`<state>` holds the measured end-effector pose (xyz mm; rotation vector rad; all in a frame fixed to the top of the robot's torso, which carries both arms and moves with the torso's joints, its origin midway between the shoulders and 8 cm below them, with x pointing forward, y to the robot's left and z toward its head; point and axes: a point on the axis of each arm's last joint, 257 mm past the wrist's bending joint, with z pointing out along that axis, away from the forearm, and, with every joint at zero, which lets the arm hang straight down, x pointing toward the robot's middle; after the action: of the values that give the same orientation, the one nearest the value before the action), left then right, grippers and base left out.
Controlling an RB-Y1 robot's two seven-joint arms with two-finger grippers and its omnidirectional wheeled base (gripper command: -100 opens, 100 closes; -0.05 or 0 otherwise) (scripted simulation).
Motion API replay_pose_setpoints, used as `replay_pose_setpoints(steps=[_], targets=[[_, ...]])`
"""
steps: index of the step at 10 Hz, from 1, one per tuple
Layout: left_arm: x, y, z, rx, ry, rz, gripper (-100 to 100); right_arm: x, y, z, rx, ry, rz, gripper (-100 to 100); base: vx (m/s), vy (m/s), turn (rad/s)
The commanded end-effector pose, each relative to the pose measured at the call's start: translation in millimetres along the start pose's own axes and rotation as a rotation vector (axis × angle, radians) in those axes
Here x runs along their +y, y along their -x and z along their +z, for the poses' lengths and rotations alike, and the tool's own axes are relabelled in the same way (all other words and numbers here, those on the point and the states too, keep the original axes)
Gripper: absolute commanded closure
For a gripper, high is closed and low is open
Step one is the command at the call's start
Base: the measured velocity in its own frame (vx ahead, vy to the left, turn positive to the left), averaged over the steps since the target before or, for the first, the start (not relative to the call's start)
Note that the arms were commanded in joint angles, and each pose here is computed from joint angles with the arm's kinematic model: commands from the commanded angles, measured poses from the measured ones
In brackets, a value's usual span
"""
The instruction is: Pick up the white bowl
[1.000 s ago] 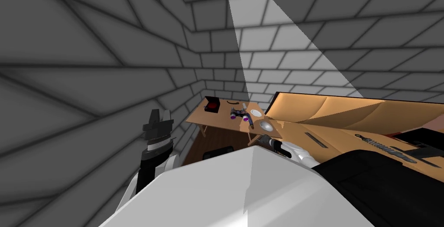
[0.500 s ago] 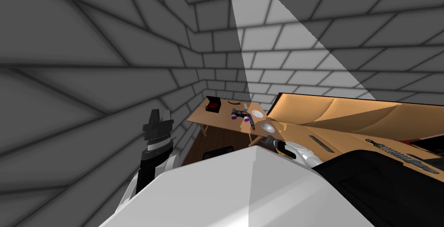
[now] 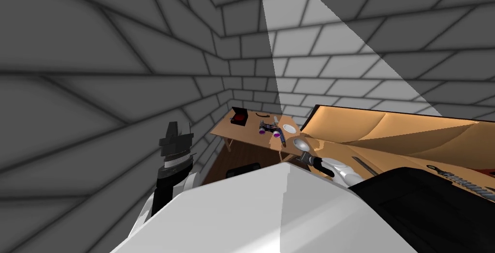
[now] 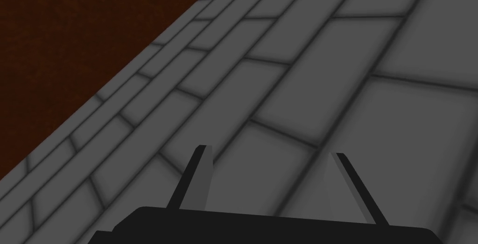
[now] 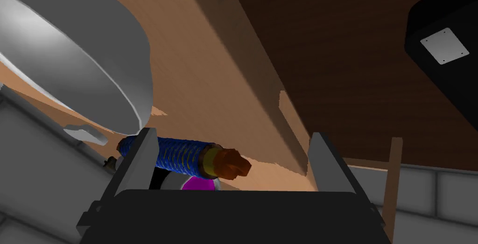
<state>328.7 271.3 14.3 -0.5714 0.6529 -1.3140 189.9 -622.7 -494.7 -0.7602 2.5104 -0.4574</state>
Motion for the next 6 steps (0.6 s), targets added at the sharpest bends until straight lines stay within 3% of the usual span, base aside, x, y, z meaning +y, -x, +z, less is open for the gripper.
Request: replay_pose_setpoints(steps=[1, 4, 5, 6], targets=[[0.0, 0.0, 0.0, 0.000, 0.000, 0.000, 0, -19.9, -23.0, -7.3, 0.061, -0.021, -0.067, -100, 0.022, -0.046, 0.197], [0.0, 0.0, 0.0, 0.000, 0.000, 0.000, 0, -38.6, -61.8, -19.2, 0.165, -0.034, -0.182, -100, 0.043, -0.077, 0.191], [0.0, 0.0, 0.0, 0.000, 0.000, 0.000, 0, -26.5, -71.5, -18.9, 0.185, -0.011, -0.203, -100, 0.044, -0.095, 0.217], [0.0, 0.0, 0.0, 0.000, 0.000, 0.000, 0, -32.1, -61.3, -16.4, 0.168, -0.021, -0.186, -100, 0.018, -0.046, 0.047]])
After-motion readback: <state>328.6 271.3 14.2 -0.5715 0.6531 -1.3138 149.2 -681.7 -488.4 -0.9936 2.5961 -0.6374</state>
